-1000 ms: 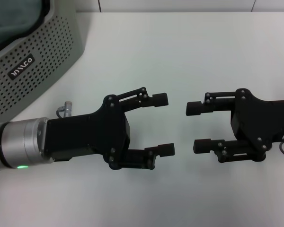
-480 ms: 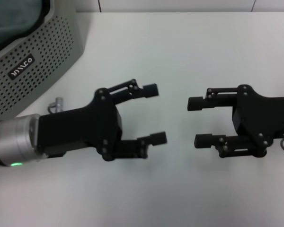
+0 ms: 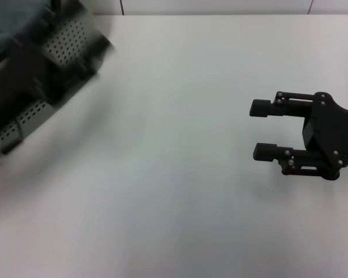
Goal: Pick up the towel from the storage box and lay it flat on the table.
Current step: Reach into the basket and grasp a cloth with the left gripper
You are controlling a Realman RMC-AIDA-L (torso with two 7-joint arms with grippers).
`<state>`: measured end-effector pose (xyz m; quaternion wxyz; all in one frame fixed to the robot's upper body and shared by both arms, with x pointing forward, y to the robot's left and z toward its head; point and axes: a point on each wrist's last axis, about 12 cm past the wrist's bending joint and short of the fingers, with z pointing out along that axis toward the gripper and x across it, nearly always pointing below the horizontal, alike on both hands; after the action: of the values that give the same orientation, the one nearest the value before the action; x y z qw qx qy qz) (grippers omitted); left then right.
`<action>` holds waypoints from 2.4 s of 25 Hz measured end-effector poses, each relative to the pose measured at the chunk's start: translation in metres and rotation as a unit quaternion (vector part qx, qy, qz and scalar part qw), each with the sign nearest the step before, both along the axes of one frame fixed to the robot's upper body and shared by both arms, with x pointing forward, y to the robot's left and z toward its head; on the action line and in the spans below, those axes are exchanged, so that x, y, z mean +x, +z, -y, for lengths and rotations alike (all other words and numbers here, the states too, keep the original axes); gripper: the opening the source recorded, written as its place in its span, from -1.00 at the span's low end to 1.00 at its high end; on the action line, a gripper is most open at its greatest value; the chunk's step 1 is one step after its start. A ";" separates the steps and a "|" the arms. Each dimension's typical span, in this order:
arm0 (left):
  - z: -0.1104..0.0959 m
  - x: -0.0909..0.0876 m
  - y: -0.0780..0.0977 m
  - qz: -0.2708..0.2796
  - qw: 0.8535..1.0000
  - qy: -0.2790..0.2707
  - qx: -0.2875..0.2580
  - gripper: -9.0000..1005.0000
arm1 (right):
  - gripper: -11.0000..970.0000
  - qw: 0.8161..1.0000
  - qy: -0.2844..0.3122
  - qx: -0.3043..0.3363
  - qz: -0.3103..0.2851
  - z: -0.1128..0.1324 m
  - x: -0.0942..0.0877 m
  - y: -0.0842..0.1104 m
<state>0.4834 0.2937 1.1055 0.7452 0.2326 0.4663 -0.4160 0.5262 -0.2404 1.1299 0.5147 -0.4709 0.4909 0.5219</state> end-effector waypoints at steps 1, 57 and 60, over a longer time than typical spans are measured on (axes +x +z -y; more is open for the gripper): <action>-0.004 0.002 0.002 -0.007 1.000 0.009 -0.012 0.69 | 0.33 1.000 -0.002 0.001 0.000 0.001 -0.001 -0.001; -0.153 0.005 0.061 -0.380 0.882 0.274 0.053 0.41 | 0.33 0.999 -0.015 -0.010 0.048 -0.001 -0.001 -0.006; -0.152 0.007 0.061 -0.380 0.883 0.271 0.052 0.40 | 0.33 0.999 -0.017 -0.009 0.049 0.000 -0.001 -0.007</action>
<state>0.4903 0.4457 1.1664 0.5815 -0.0401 0.7796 -0.2291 0.5248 -0.2403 1.1231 0.5426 -0.4923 0.4777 0.4848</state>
